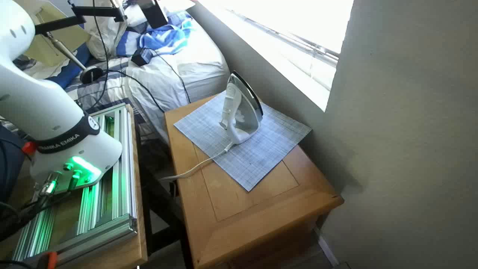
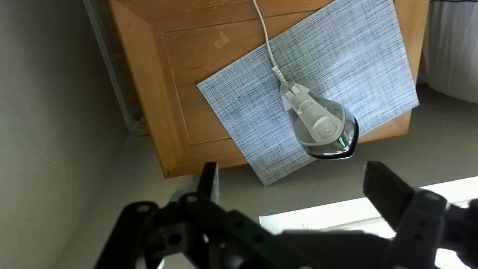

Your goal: Lay the iron on the placemat.

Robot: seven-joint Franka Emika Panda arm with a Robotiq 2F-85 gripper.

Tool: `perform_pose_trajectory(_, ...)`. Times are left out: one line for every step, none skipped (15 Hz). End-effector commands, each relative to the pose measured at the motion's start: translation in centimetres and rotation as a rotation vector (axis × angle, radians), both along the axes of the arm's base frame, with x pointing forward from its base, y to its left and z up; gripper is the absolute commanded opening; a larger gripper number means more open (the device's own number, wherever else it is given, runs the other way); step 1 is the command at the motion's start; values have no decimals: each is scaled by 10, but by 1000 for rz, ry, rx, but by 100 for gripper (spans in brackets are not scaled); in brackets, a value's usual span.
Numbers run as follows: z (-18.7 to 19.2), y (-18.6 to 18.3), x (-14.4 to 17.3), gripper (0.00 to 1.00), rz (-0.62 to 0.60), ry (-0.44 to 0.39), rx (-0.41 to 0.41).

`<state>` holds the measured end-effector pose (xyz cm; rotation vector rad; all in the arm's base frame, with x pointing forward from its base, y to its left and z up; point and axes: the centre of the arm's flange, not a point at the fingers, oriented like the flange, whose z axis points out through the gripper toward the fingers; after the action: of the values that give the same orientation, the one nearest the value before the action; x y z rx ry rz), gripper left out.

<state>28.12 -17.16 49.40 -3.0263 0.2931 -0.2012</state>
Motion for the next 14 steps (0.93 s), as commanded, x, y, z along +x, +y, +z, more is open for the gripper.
perform_pose_trajectory(0, 0, 0, 100, 0, 0, 0)
perform_pose_trajectory(0, 0, 0, 100, 0, 0, 0)
perform_pose_trajectory(0, 0, 0, 100, 0, 0, 0)
perform_pose_trajectory(0, 0, 0, 100, 0, 0, 0)
perform_pose_trajectory(0, 0, 0, 100, 0, 0, 0)
perform_pose_trajectory(0, 0, 0, 100, 0, 0, 0)
perform_pose_trajectory(0, 0, 0, 100, 0, 0, 0)
perform_pose_trajectory(0, 0, 0, 100, 0, 0, 0)
perform_pose_trajectory(0, 0, 0, 100, 0, 0, 0)
perform_pose_trajectory(0, 0, 0, 100, 0, 0, 0)
perform_pose_trajectory(0, 0, 0, 100, 0, 0, 0)
perform_pose_trajectory(0, 0, 0, 100, 0, 0, 0)
perform_pose_trajectory(0, 0, 0, 100, 0, 0, 0)
perform_pose_trajectory(-7, -3, 4, 100, 14, 19, 6)
